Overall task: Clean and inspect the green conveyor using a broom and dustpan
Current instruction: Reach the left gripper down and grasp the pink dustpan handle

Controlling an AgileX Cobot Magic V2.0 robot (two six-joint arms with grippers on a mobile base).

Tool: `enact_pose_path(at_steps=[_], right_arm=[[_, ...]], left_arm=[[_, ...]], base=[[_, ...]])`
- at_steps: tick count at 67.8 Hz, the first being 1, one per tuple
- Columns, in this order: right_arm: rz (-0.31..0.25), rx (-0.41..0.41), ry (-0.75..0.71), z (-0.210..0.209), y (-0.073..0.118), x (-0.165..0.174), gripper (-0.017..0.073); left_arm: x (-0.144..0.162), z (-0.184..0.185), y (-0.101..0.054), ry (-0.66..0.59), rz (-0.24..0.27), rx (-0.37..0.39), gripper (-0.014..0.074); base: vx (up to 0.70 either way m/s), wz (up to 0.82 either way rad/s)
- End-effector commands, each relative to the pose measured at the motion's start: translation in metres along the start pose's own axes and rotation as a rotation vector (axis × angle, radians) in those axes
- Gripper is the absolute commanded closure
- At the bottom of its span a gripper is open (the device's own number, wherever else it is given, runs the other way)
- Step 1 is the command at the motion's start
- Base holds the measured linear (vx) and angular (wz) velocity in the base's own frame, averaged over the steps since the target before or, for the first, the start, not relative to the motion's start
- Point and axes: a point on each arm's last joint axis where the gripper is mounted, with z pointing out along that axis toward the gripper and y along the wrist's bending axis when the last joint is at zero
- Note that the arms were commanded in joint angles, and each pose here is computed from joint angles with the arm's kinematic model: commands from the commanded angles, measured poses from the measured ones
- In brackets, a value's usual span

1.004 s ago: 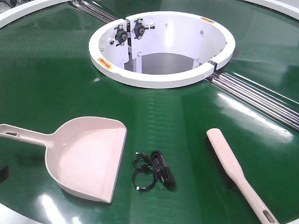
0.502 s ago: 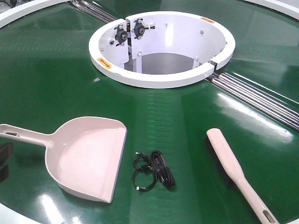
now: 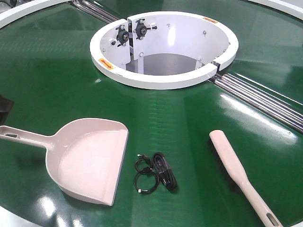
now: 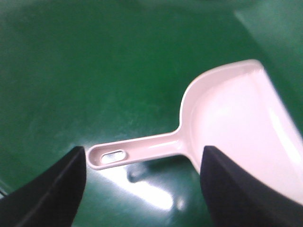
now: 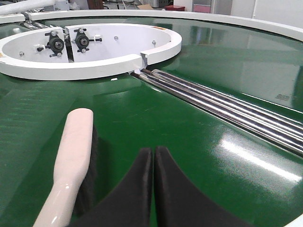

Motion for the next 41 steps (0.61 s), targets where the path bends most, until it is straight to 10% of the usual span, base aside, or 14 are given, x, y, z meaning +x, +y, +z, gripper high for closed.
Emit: enact_pose_path(at_steps=[1,32,41], right_arm=[[-0.016,0.002,-0.067,0.000,0.000,0.000,0.0568],[-0.016,0.002,-0.062,0.000,0.000,0.000,0.0568],[-0.016,0.002,-0.062,0.000,0.000,0.000,0.0568]], left_arm=[[-0.026,-0.001,0.009,0.041,0.166,0.032,0.0126],[-0.051,0.067,0.015,0.169,0.612,0.223,0.0126],[-0.052,0.074,0.007,0.164,0.867,0.264,0.0126]], base=[[0.00,0.00],[0.00,0.00],[0.00,0.00]])
